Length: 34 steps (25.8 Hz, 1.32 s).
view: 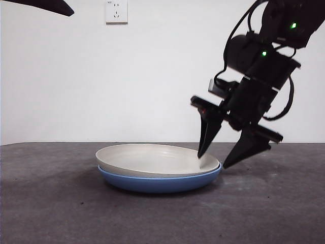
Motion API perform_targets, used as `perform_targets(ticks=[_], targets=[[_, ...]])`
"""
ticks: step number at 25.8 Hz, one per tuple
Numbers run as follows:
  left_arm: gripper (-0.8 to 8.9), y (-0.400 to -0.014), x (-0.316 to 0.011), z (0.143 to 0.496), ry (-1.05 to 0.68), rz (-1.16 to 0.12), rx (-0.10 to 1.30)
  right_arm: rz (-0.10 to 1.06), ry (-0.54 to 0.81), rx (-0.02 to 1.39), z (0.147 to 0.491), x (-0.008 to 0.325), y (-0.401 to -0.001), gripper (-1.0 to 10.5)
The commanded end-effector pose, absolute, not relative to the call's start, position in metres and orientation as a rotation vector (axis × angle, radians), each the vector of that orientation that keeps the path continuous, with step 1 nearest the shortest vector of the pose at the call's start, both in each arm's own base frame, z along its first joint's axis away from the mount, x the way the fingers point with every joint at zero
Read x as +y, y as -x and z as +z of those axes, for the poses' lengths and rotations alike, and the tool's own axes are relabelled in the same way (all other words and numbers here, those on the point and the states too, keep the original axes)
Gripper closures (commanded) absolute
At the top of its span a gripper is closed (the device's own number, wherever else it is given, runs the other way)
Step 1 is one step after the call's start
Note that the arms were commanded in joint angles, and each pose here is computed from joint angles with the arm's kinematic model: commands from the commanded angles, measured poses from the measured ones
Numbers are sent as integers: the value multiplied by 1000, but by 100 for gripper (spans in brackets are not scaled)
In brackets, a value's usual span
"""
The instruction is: Pick up the white plate, put it on the blue plate, put it on desk
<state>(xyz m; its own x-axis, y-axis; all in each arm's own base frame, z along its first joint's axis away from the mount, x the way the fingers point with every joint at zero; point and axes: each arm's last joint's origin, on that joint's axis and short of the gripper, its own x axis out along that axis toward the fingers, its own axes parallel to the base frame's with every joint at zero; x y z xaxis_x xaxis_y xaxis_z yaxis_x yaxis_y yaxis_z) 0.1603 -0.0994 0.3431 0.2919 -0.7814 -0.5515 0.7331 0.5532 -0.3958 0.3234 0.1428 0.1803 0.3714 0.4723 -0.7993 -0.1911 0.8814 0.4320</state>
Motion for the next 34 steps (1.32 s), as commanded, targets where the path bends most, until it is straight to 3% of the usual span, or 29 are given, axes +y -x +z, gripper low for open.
perform_targets(ticks=[1,12,18,29,34], targets=[[412,-162,-101,345,60,-1025,762,453,-281,1023,208,143,-321,651],[412,-162,-101,345,60,-1026,759,578,-158,832,305,116,-253,651],[412,-162,-101,345,60,-1026,759,621,-123,797,338,95,-203,651],[412,-162,-101,345,60,-1025,761,669,-71,841,355,69,-139,651],[412,-161,-101,345,61,-1024,772,766,-73,909,353,64,-120,651]])
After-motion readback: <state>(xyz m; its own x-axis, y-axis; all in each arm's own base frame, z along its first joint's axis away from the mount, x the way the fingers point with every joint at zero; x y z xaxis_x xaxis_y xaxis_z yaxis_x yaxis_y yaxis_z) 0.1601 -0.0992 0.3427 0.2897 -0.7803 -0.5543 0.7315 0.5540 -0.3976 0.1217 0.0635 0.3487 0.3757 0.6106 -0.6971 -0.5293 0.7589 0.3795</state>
